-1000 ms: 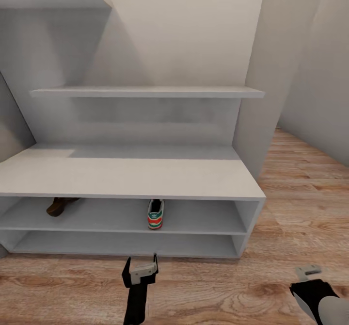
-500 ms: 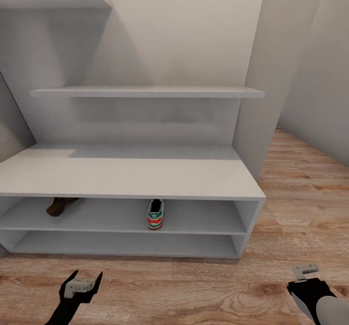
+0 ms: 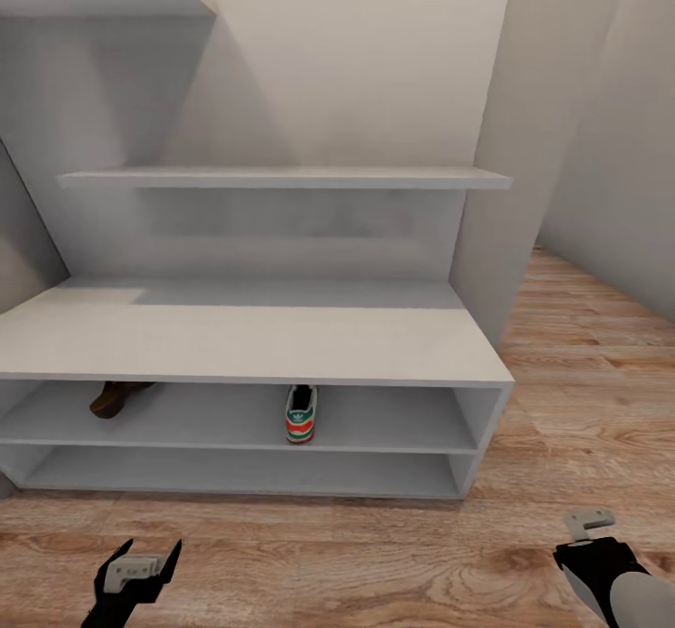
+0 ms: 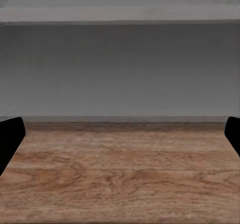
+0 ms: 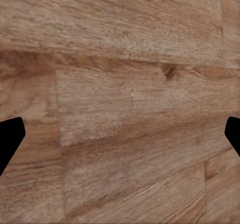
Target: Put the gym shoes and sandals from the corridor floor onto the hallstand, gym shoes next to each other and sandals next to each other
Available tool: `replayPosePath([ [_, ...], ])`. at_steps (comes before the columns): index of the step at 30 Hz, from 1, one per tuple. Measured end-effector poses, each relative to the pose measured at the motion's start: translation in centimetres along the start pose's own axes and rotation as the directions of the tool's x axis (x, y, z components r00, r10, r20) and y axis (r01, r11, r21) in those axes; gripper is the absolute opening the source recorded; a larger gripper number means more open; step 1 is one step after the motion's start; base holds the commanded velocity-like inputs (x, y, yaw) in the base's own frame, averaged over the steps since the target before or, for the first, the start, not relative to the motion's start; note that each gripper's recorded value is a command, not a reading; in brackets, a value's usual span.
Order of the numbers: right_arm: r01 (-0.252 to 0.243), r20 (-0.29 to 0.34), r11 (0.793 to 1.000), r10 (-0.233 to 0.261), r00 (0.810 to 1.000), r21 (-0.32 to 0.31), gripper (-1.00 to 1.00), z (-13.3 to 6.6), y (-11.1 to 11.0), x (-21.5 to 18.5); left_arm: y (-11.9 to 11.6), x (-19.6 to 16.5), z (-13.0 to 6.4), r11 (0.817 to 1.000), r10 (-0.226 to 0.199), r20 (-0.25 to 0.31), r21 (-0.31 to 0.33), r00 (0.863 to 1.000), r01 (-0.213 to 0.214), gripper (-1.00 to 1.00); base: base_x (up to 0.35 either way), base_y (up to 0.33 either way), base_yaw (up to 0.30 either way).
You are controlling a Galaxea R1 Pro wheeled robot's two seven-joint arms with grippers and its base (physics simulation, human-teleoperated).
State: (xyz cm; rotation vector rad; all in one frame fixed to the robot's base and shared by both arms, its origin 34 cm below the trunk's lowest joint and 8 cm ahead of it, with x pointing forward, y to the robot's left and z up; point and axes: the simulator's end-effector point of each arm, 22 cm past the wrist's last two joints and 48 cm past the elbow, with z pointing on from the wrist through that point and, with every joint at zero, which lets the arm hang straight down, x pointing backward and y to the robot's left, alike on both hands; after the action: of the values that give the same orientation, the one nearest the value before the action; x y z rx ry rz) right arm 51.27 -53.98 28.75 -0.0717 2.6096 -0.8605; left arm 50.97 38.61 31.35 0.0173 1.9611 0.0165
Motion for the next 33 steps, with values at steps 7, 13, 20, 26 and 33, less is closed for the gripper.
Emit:
replayPosePath([
  [7,0.001,0.002,1.0,-0.001,1.0,-0.008,1.0,-0.1,0.6,-0.2,1.9,-0.2,-0.2,0.999,-0.005,0.003,-0.036,1.0,0.005,1.0,0.0,0.0,0.0],
  [13,0.002,0.003,1.0,-0.002,1.0,-0.012,1.0,-0.2,1.0,-0.2,3.1,-0.5,-0.2,0.998,-0.013,0.011,-0.065,1.0,0.014,1.0,0.0,0.0,0.0],
  [20,0.002,0.004,1.0,-0.001,1.0,-0.015,1.0,-0.3,1.1,-0.3,3.7,-0.7,-0.3,0.997,-0.017,0.015,-0.079,1.0,0.018,1.0,0.0,0.0,0.0],
  [26,0.002,0.005,1.0,-0.001,1.0,-0.018,1.0,-0.3,1.3,-0.3,3.8,-0.7,-0.3,0.996,-0.018,0.016,-0.082,1.0,0.019,1.0,-0.009,0.0,0.0],
  [33,0.002,0.008,1.0,-0.002,1.0,-0.028,1.0,-0.5,2.1,-0.5,3.8,-0.7,-0.3,0.996,-0.018,0.016,-0.082,1.0,0.019,1.0,-0.164,-0.016,0.0],
])
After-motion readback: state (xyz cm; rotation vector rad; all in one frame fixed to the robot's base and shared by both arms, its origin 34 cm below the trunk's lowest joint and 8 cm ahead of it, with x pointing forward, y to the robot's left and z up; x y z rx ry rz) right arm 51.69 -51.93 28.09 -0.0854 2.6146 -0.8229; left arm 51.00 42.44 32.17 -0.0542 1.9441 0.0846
